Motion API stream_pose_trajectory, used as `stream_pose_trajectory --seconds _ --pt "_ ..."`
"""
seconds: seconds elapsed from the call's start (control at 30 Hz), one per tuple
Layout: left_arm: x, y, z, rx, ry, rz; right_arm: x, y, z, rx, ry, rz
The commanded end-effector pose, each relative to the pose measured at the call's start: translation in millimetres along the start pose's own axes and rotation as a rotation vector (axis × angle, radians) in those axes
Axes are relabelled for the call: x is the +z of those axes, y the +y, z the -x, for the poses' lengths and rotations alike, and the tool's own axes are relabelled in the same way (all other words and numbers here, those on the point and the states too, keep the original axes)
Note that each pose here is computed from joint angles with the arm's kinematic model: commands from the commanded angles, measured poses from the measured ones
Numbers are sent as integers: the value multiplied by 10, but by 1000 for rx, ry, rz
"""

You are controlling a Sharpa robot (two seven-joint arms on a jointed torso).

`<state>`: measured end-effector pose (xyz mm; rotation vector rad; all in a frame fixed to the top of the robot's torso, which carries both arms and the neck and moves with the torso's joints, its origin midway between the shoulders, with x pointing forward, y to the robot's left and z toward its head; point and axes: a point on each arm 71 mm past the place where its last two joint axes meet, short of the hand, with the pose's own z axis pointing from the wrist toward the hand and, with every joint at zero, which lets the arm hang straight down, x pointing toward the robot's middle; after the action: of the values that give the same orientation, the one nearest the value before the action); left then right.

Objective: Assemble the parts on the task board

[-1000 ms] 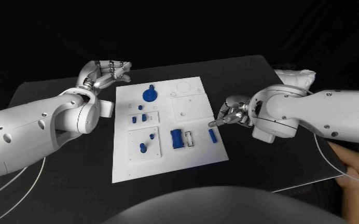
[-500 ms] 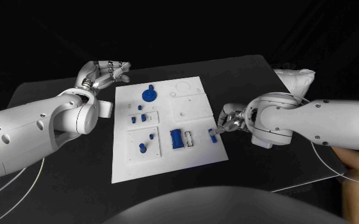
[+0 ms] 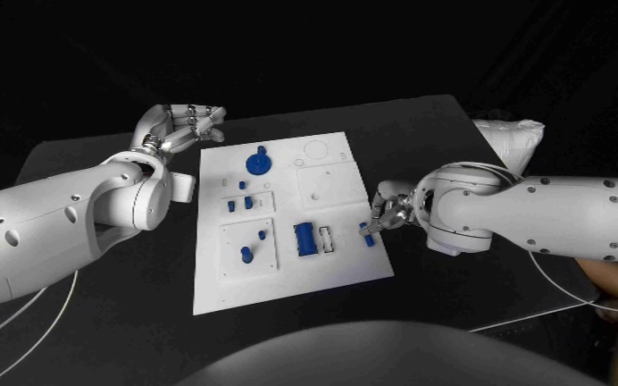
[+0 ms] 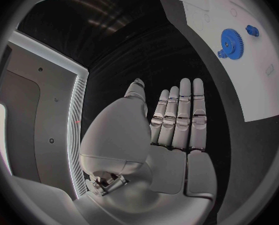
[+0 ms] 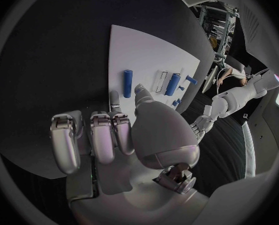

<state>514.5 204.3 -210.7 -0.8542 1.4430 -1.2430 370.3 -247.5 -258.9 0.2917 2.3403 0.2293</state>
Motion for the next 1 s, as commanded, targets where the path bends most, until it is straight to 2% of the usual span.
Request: stream_pose_trajectory --seconds 0.03,1.0 --pt "-1 -14 -18 -4 16 -9 25 -74 -25 -49 7 -85" --pt "0 -15 -36 -8 25 -5 117 -28 -116 -98 71 -110"
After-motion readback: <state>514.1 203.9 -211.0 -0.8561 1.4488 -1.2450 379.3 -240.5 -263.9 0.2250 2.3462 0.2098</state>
